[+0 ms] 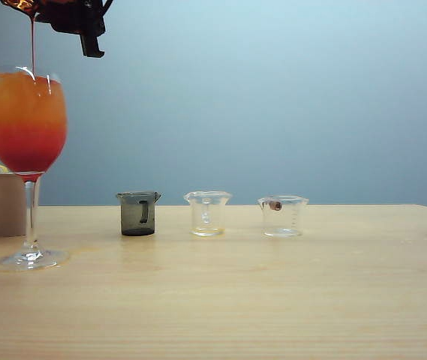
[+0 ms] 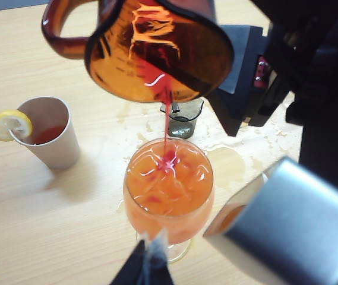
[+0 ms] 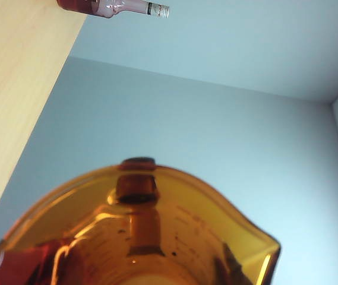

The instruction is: Pick up the fourth measuring cup from the left, pour the grenadine inside into the goblet, and finally put the measuring cup back in its original place.

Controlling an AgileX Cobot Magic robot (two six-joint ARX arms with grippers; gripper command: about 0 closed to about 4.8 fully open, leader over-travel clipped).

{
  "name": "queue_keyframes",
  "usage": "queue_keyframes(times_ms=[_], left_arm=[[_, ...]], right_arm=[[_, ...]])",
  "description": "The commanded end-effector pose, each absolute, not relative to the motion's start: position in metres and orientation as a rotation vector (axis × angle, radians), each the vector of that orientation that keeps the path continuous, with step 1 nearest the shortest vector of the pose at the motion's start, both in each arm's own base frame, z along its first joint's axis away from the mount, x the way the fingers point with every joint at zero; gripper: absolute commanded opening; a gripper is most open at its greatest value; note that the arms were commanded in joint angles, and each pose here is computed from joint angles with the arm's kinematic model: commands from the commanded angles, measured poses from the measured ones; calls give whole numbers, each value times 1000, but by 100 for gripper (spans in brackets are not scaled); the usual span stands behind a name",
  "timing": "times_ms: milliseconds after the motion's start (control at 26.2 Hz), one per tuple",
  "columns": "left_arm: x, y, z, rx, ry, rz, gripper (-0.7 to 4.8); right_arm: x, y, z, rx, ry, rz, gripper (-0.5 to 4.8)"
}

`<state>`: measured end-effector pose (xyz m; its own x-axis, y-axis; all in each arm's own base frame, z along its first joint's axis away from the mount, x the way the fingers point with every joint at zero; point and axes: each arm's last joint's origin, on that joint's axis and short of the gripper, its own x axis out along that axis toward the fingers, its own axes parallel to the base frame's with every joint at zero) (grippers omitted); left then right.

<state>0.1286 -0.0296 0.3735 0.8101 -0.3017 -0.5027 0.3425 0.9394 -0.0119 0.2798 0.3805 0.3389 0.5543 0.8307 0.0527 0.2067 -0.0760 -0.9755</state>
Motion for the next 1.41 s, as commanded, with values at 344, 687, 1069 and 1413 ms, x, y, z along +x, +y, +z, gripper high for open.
queue_keyframes(times_ms=[344, 687, 1069, 1413], left_arm=[[128, -30, 376, 83, 510, -350, -4], [128, -30, 376, 83, 510, -350, -4], [128, -30, 376, 83, 510, -350, -4], [128, -30, 376, 83, 510, -350, -4]], right_arm=[[277, 380, 348, -1675, -984, 571, 242], [276, 380, 349, -1691, -999, 551, 241], [276, 380, 349, -1730, -1030, 538, 241], [275, 381, 350, -1749, -1056, 529, 241]])
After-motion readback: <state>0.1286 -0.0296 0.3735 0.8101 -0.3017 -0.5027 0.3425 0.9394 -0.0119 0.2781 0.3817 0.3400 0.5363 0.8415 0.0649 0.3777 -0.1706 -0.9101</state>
